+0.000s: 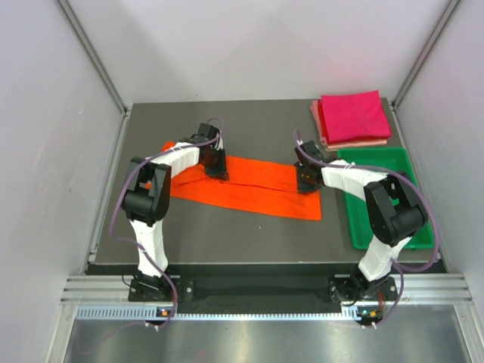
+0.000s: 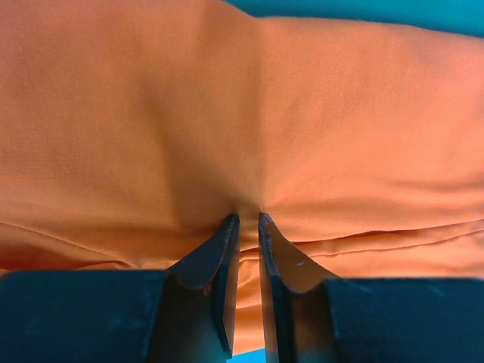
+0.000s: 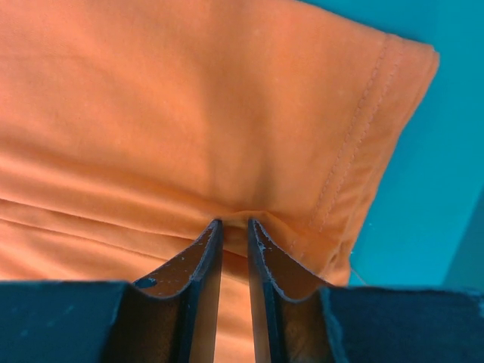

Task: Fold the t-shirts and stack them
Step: Fold the tshirt

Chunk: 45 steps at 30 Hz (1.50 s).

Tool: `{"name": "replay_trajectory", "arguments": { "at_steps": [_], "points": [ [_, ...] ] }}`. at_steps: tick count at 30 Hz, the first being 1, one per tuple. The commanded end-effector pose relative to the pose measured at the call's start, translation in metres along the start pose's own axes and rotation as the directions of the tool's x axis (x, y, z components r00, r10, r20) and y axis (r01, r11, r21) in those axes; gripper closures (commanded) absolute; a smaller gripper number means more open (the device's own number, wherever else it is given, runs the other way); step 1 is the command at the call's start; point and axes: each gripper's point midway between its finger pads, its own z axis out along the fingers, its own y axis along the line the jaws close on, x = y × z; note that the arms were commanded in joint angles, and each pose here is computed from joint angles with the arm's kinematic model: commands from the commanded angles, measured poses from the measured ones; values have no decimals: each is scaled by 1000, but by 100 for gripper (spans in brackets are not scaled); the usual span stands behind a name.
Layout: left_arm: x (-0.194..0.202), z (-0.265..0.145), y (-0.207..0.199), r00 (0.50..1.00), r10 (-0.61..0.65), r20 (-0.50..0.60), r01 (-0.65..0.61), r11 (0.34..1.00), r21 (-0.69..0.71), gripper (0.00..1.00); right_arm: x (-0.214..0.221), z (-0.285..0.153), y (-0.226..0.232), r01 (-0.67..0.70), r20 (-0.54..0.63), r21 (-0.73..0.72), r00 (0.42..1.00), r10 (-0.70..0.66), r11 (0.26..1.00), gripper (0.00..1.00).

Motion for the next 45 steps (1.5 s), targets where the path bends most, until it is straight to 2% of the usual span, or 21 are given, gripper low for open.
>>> {"name": "replay_trajectory", "arguments": {
  "at_steps": [1,7,13,17,24,28,35,41,45],
  "points": [
    [-14,-15,-13,999,-1,44,0,1000,18,78,-22,-23,3,-19,77,4,997,19,1000,79],
    [-21,-22,-31,998,0,63,-4,998,65,77,-28,-30,-9,-25,97,70,995,18,997,80],
    [2,-5,-9,1000,-24,9,24,1000,-10,78,-4,-15,-26,-15,69,138,998,6,990,80],
    [5,-4,-2,999,-35,13,35,998,-46,77,3,-10,-36,-7,64,182,998,-4,983,80],
    [-27,-32,-19,996,-21,85,23,999,-23,75,-19,-35,-30,-11,105,153,994,-6,988,81],
    [-51,-54,-13,990,-1,141,9,998,-56,73,-30,-49,-23,-20,127,115,992,5,993,80],
    [-86,-78,34,976,-54,210,78,991,-108,73,-25,-30,-32,-17,105,164,995,-1,986,81],
    [-119,-91,118,948,-169,270,216,964,-154,71,1,0,-49,-16,50,208,999,5,978,82],
    [-135,-90,151,940,-162,302,225,956,-189,71,5,4,-58,-27,46,231,999,17,973,83]
  ]
}}
